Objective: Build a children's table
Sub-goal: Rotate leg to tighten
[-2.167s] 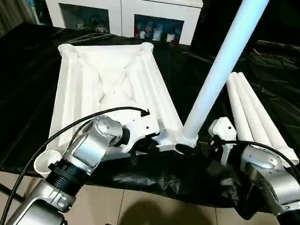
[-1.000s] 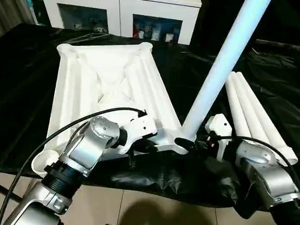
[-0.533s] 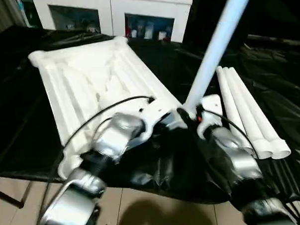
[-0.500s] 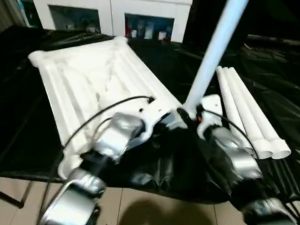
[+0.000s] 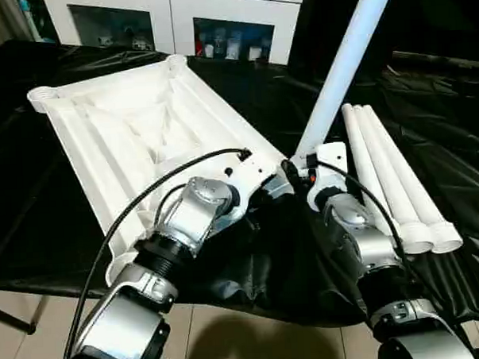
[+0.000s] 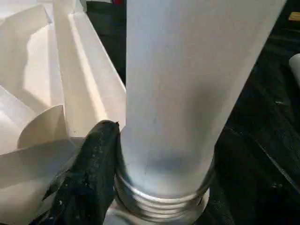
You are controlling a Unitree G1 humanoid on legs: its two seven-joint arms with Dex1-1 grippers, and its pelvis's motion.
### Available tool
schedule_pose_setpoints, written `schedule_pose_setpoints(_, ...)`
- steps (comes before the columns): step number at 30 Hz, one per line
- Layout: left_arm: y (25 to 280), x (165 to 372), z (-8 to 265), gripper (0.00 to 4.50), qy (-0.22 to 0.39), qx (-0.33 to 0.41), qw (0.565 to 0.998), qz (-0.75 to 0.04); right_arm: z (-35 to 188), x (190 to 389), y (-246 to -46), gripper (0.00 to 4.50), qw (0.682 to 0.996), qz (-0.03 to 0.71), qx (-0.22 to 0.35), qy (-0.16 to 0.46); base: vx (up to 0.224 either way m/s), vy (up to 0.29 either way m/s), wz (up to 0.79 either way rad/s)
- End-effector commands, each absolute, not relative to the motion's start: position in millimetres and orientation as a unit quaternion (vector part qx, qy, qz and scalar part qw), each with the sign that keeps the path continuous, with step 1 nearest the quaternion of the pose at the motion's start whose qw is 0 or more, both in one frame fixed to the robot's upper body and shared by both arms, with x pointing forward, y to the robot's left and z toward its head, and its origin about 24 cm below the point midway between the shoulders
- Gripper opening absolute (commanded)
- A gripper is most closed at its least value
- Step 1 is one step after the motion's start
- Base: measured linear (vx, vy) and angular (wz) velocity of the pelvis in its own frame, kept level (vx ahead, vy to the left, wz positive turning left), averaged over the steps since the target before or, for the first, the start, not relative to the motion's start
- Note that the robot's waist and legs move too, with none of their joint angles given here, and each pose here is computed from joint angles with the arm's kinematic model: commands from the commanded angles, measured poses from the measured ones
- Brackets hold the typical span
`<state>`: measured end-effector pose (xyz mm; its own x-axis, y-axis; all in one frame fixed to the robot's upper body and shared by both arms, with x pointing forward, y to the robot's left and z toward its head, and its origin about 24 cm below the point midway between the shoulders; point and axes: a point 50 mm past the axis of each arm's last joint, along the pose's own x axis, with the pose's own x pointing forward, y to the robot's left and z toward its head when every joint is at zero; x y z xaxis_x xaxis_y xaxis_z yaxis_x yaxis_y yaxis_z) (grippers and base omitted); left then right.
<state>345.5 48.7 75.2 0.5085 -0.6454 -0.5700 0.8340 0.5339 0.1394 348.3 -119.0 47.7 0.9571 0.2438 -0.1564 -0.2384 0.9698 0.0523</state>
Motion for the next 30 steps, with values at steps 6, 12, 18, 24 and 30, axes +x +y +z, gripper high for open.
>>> schedule_pose_setpoints(6, 51.1, 338.4, 67.3, 0.0, 0.238, 0.212, 0.825, -0.467, 30.1, 339.0, -120.3, 3.7, 0.976, 0.172, 0.037, 0.129, 0.0, 0.0, 0.0)
schedule_pose_setpoints(12, 62.5, 333.6, 69.5, 0.0, 0.227, 0.224, 0.807, -0.497, 46.3, 332.0, -132.7, 3.79, 0.968, 0.228, 0.028, 0.096, 0.0, 0.0, 0.0)
schedule_pose_setpoints(18, 82.9, 325.6, 73.4, 0.0, 0.221, 0.244, 0.778, -0.534, 55.3, 300.0, -148.8, 3.79, 0.93, 0.356, -0.028, 0.081, 0.0, 0.0, 0.0)
schedule_pose_setpoints(24, 93.0, 309.1, 78.3, 0.0, 0.214, 0.241, 0.724, -0.609, 56.3, 280.5, -158.6, 3.79, 0.903, 0.415, -0.058, 0.097, 0.0, 0.0, 0.0)
schedule_pose_setpoints(30, 99.0, 295.4, 83.6, 0.0, 0.217, 0.23, 0.688, -0.654, 60.3, 277.3, -160.9, 3.79, 0.895, 0.429, -0.066, 0.097, 0.0, 0.0, 0.0)
